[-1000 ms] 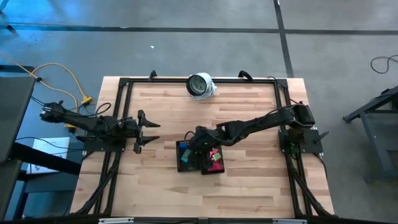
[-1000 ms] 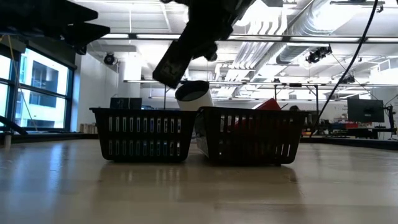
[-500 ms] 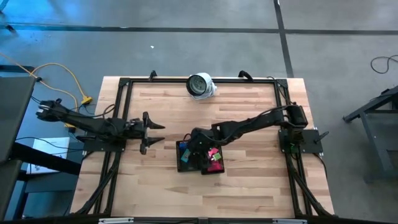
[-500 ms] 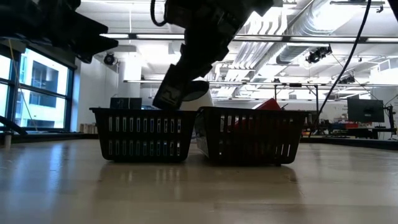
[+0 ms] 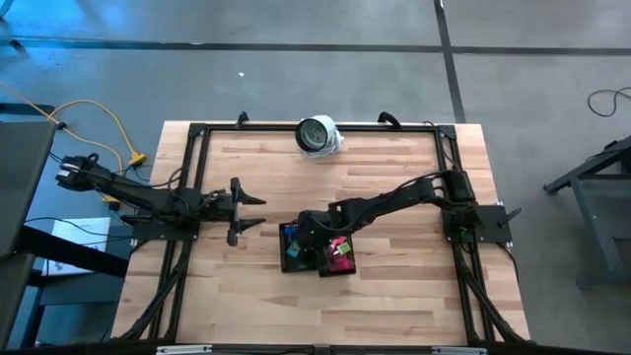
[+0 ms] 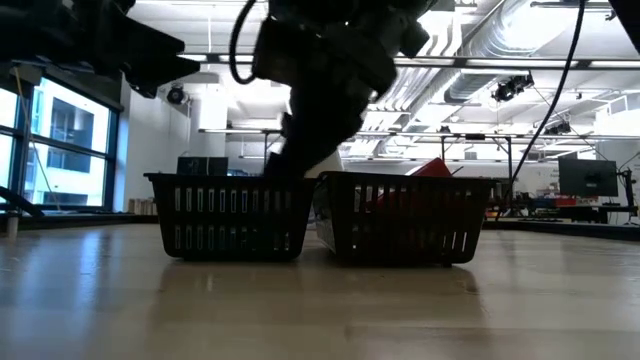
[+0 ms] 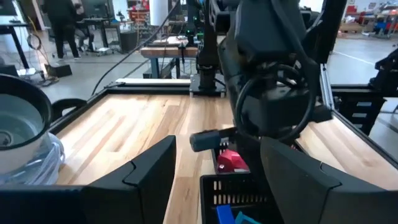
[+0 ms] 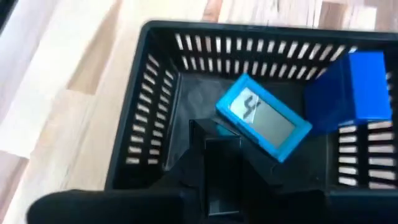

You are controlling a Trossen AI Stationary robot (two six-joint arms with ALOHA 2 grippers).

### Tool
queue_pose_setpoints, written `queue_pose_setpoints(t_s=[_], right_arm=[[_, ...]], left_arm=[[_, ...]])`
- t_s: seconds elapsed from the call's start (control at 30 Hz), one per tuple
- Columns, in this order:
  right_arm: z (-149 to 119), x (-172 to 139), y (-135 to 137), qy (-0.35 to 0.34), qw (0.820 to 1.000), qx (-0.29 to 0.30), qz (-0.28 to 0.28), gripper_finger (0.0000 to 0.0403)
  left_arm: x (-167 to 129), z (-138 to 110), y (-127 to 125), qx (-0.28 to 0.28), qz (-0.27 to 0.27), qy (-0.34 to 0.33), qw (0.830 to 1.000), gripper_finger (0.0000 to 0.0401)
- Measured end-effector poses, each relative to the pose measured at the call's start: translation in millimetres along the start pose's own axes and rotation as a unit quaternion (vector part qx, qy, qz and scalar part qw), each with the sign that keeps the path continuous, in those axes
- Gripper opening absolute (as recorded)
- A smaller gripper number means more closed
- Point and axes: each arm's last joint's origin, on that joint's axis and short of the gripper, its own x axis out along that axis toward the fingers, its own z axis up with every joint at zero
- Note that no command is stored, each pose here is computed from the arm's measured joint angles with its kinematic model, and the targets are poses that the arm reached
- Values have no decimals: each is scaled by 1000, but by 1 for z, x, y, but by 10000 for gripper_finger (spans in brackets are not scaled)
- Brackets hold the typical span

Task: Pick & Place Office items
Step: Put the black digital clock into the left black bin

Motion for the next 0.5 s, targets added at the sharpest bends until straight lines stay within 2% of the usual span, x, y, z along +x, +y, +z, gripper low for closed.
queue_pose_setpoints(t_s=[0.3,0.5], right_arm=[[-1,0,0,5,1000,1,1,50],[0,0,0,2,1000,0,6,63]], left_arm=[[0,-5,9,-11,23,0,1000,226],[1,-8,14,-22,11,3,1000,226]])
